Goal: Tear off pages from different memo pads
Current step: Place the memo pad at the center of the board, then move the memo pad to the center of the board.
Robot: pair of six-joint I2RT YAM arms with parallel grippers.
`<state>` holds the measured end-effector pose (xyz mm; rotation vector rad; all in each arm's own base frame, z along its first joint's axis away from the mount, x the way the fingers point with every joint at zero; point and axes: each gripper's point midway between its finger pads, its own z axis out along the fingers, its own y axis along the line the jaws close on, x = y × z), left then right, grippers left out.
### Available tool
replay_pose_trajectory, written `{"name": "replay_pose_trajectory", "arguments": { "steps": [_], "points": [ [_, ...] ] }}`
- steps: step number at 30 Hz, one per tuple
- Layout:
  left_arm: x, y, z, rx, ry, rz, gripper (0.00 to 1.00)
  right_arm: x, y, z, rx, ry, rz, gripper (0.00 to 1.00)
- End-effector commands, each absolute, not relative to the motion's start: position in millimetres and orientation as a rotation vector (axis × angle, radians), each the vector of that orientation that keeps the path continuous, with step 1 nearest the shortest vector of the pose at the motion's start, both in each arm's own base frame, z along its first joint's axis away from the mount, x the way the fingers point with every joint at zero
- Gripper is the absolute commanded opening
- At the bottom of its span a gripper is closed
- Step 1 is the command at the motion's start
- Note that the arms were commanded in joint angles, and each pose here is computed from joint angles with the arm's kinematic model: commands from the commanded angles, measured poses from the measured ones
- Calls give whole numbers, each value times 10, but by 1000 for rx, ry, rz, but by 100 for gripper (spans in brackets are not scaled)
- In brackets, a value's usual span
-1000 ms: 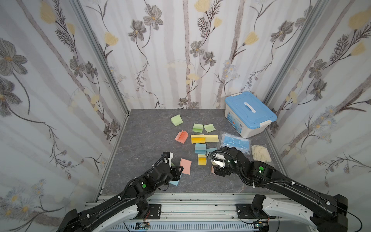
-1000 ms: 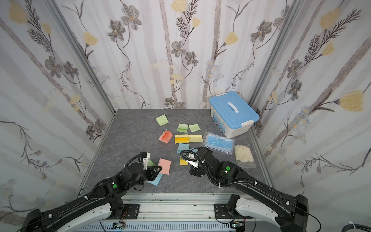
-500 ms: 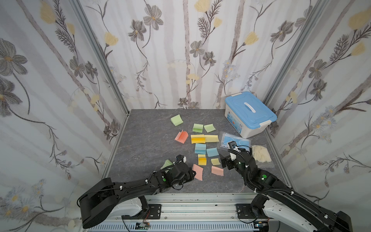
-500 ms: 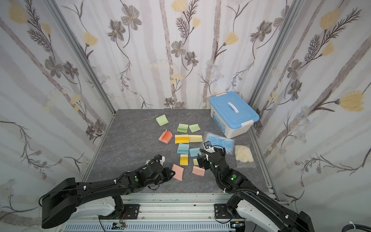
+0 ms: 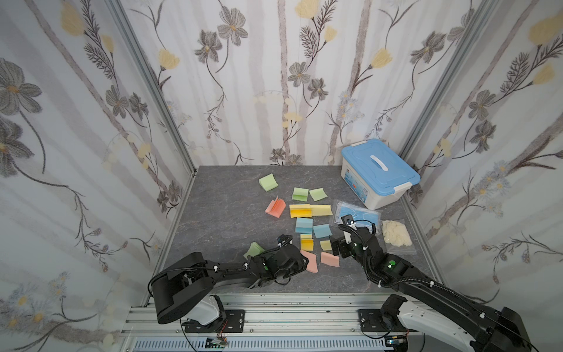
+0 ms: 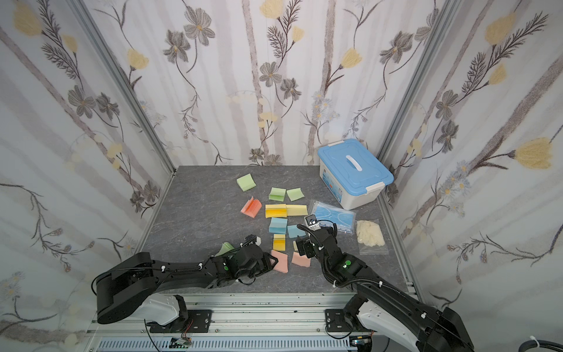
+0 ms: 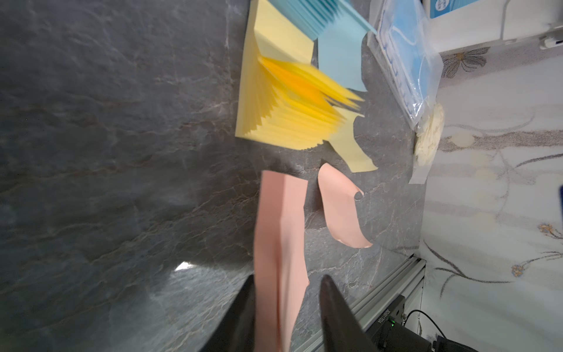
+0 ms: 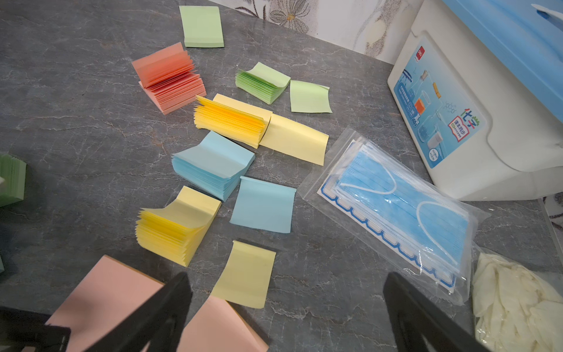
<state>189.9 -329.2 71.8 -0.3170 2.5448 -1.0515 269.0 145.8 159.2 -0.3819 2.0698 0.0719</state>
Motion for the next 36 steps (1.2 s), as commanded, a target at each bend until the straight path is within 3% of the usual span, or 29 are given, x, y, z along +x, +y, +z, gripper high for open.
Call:
{"name": "replay_pose_trajectory", "arguments": {
  "steps": [1, 7, 13, 21, 29, 36],
  "points": [
    [1984, -3159, 944, -201, 2510, -886, 64, 2715, 1516, 1642, -360, 2056, 112, 100],
    [2137, -2611, 1680, -73, 2328, -618, 78, 2734, 1511, 1646, -355, 2059, 99, 100],
    [2556, -2139, 2143, -72, 2193, -437, 80, 2757, 1532, 1572, -357, 2086, 90, 100],
    [3563, -2078, 1923, -162, 2240, -470, 84, 2763, 1578, 1435, -387, 2137, 81, 100],
    [4529, -2263, 1329, 23, 2443, -139, 86, 2767, 1620, 1362, -404, 2161, 84, 100],
    [5000, -2311, 967, 145, 2522, -9, 87, 2776, 1653, 1313, -418, 2178, 82, 100]
  ]
}}
